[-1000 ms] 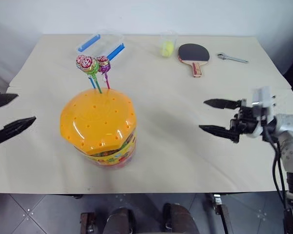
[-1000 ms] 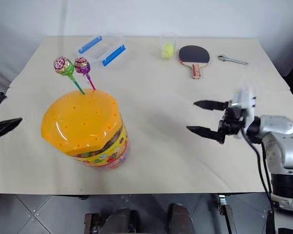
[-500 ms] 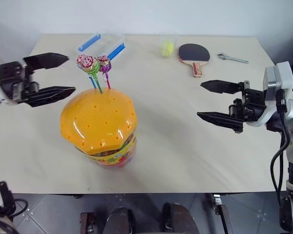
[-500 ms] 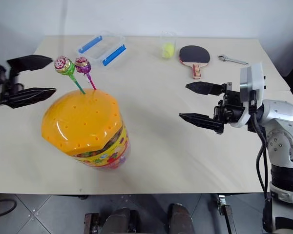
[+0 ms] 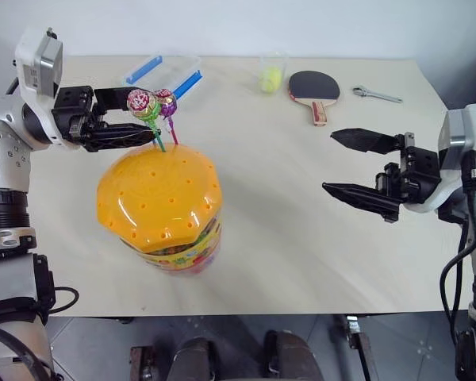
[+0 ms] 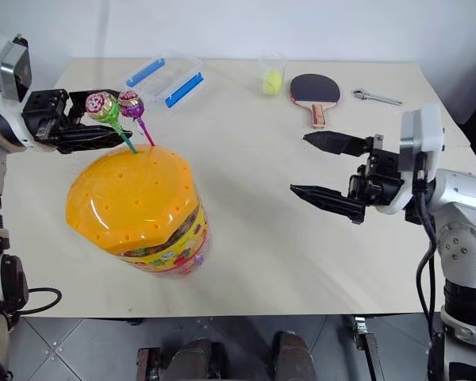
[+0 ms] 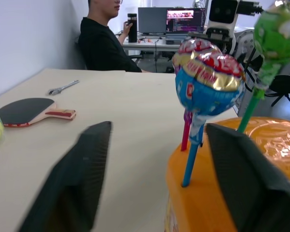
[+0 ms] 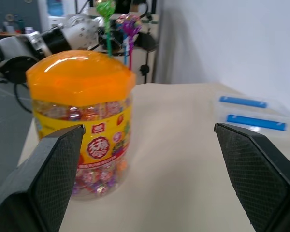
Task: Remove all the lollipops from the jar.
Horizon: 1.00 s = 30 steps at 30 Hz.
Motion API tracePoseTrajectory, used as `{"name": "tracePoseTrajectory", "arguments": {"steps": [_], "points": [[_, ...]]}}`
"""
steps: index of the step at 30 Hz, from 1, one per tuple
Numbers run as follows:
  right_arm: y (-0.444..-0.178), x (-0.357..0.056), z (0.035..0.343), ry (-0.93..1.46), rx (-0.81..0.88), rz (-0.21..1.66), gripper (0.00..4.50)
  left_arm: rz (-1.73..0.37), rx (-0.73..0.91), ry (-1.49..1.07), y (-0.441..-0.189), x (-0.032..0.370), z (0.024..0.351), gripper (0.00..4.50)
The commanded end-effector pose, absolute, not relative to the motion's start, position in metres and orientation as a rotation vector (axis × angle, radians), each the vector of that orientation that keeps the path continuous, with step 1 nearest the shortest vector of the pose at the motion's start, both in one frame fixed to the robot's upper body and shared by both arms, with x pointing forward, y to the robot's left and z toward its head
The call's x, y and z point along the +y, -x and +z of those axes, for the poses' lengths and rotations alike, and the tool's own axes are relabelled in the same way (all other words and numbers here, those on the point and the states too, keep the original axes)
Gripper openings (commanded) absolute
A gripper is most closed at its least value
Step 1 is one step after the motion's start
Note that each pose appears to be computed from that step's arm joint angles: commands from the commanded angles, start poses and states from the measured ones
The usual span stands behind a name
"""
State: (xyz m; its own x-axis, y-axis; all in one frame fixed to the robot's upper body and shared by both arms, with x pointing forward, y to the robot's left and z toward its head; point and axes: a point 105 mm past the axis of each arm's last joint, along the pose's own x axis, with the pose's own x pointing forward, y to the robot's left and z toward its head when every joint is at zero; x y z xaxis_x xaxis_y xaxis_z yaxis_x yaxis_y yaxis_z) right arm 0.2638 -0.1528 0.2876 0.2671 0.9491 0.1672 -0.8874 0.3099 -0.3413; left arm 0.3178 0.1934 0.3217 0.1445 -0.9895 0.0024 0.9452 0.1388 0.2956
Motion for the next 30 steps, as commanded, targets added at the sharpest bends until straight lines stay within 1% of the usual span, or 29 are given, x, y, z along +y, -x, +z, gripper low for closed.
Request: {"name": "tracePoseTrajectory", "arguments": {"steps": [1, 5, 6, 7, 8, 12, 18, 21, 23, 24, 25, 26, 30], "points": [[-0.255, -0.155, 0.299, 0.234, -0.423, 1.230, 4.50, -1.435, -0.262, -0.281, -0.312, 0.190, 0.336, 1.91], [-0.257, -0.158, 0.300, 0.240, -0.424, 1.212, 4.50, -1.433, -0.269, -0.282, -0.310, 0.190, 0.341, 0.77], [-0.257, -0.158, 0.300, 0.240, -0.424, 1.208, 4.50, -1.431, -0.275, -0.284, -0.310, 0.190, 0.343, 0.42], [-0.258, -0.159, 0.300, 0.240, -0.425, 1.207, 4.50, -1.428, -0.282, -0.287, -0.309, 0.190, 0.346, 0.17], [-0.258, -0.159, 0.300, 0.241, -0.425, 1.206, 4.50, -1.426, -0.287, -0.288, -0.309, 0.189, 0.347, 0.04], [-0.261, -0.161, 0.301, 0.251, -0.421, 1.199, 4.50, -1.390, -0.422, -0.276, -0.305, 0.188, 0.375, 0.04], [-0.265, -0.161, 0.303, 0.260, -0.424, 1.206, 4.50, -1.284, -0.431, -0.312, -0.300, 0.197, 0.393, 0.04], [-0.267, -0.161, 0.304, 0.261, -0.426, 1.213, 4.50, -1.151, -0.424, -0.323, -0.306, 0.207, 0.401, 0.04], [-0.267, -0.160, 0.305, 0.258, -0.427, 1.236, 4.50, -0.943, -0.325, -0.308, -0.320, 0.229, 0.404, 0.04], [-0.268, -0.159, 0.305, 0.257, -0.418, 1.250, 4.50, -0.809, -0.239, -0.269, -0.328, 0.245, 0.400, 0.04], [-0.266, -0.157, 0.303, 0.255, -0.402, 1.289, 4.50, -0.616, -0.133, -0.204, -0.336, 0.270, 0.392, 0.04], [-0.264, -0.156, 0.302, 0.254, -0.390, 1.317, 4.50, -0.486, -0.066, -0.161, -0.339, 0.288, 0.386, 0.04], [-0.254, -0.151, 0.293, 0.290, -0.335, 1.442, 4.50, -0.304, 0.131, -0.118, -0.330, 0.325, 0.350, 0.04]]}}
